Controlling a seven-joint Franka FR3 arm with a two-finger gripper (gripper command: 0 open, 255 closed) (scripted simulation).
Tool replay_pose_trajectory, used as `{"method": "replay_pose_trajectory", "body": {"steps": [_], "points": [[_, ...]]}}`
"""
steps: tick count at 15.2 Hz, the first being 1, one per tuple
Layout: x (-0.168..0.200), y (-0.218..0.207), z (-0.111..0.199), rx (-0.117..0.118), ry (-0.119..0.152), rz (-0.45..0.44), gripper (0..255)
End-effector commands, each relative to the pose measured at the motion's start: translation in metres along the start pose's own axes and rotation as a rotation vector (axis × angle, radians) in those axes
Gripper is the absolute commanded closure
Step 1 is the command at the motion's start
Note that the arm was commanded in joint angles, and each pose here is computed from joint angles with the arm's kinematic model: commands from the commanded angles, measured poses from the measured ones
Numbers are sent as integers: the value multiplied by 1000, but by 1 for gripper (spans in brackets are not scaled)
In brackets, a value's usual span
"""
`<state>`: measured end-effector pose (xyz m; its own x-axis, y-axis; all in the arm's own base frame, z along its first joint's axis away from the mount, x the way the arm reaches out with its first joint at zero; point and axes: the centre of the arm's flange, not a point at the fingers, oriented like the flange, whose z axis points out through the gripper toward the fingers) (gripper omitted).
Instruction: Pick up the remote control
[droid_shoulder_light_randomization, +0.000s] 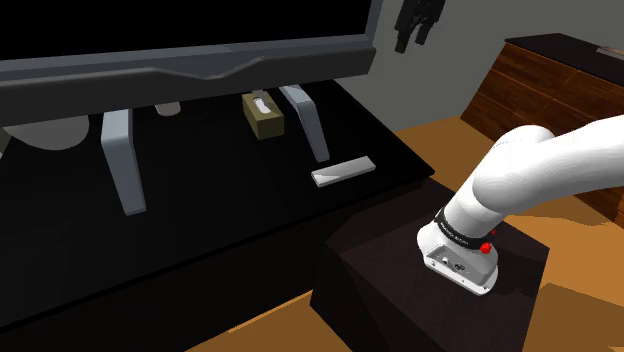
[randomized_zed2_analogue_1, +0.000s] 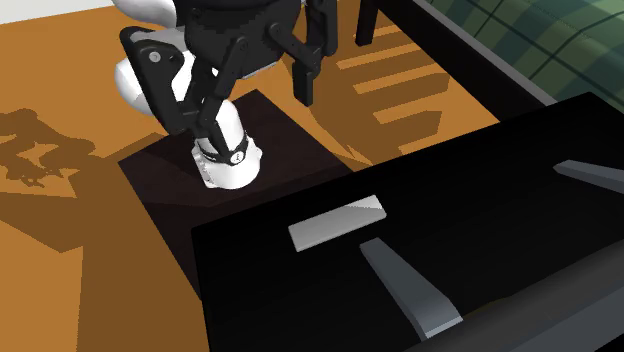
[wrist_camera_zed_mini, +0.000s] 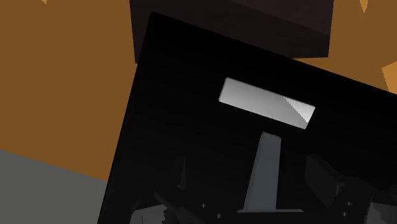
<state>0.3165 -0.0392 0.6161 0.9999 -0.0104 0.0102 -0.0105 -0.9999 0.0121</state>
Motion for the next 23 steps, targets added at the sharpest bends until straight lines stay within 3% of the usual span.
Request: {"method": "replay_pose_trajectory", "body": {"steps": [1, 23], "points": [[0, 0, 0, 0, 0, 0, 0], [24, -94, 272, -1, 8, -911, 0]]}}
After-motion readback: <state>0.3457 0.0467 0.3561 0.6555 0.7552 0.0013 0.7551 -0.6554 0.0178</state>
